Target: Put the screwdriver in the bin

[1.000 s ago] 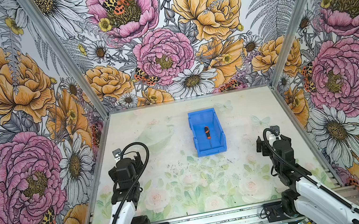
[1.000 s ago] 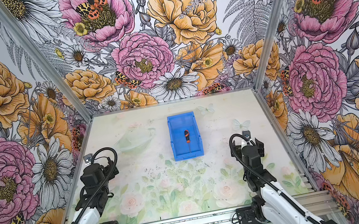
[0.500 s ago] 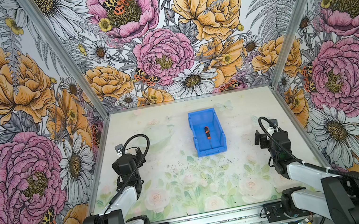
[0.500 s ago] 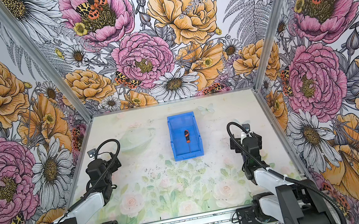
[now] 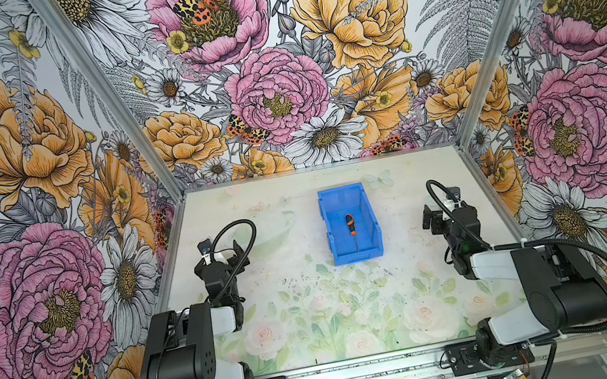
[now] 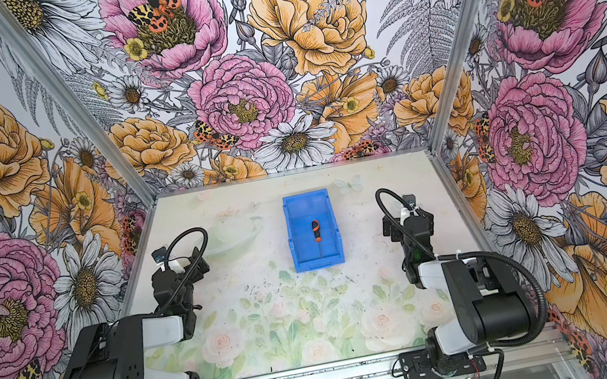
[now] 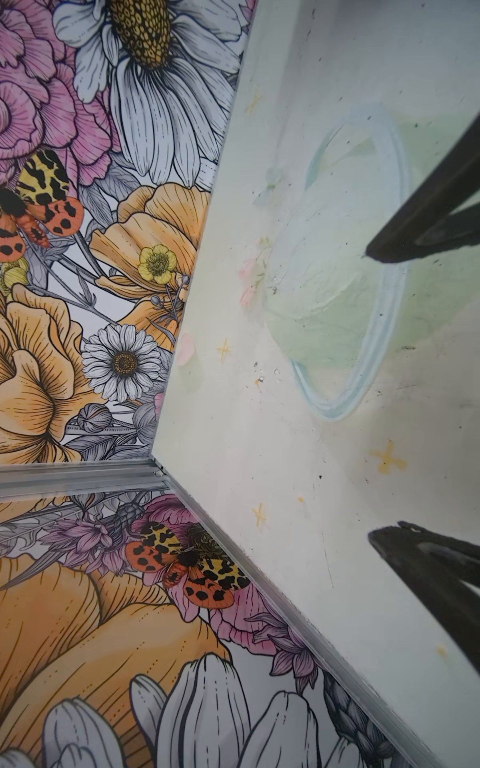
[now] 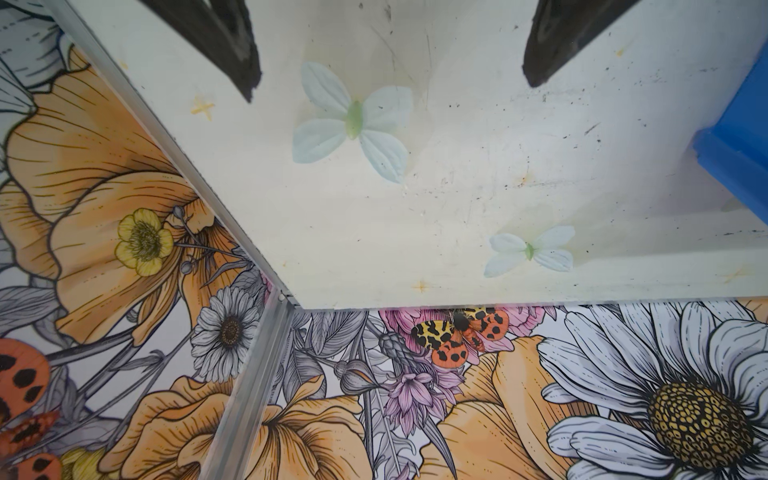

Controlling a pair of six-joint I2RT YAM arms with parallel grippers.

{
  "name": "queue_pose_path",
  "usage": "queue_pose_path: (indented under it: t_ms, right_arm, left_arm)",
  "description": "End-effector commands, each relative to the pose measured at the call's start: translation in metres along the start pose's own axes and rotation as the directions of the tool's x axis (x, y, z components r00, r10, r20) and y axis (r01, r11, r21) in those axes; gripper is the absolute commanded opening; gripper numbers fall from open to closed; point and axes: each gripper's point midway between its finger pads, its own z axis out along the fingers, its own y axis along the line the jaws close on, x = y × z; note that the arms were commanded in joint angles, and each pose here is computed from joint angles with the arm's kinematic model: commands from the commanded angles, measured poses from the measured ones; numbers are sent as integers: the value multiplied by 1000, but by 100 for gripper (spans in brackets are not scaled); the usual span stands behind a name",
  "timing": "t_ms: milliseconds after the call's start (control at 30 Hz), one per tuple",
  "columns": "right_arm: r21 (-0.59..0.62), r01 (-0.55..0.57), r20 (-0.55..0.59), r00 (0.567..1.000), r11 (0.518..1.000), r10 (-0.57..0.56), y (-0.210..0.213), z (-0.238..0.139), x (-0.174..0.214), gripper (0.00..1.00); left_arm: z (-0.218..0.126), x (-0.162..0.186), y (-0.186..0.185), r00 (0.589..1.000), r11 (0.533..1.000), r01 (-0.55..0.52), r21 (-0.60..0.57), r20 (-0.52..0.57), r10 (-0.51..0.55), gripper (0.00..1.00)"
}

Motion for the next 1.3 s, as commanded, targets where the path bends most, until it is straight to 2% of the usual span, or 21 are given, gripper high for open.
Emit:
queue_pose_path:
  t_ms: [0, 100, 267, 733, 900, 1267]
  right_arm:
    - [-27, -20, 47, 999, 999, 21, 3, 7, -15, 100]
    - [-25, -20, 51, 998, 999, 21, 2, 7, -13, 100]
    - [-24, -18, 51, 998, 1000, 19, 2, 7, -13, 100]
    - [-24, -18, 54, 998, 1000, 20, 2, 7, -14, 100]
    - [-25, -18, 54, 998, 1000, 19, 2, 7, -14, 99]
    - [-25, -18, 55, 998, 1000, 19, 2, 7, -14, 100]
  left_arm:
    - [5, -18, -12, 997, 998, -16, 62, 74, 12, 98]
    - [9, -17, -15, 998, 998, -28, 61, 59, 24, 99]
    - [14, -15, -15, 997, 998, -67, -8, 31, 67, 99]
    - [13, -14, -27, 993, 994, -111, 14, 29, 111, 99]
    - [16, -12, -29, 995, 993, -97, 63, 8, 97, 99]
    - [16, -12, -33, 994, 992, -106, 75, 11, 106, 99]
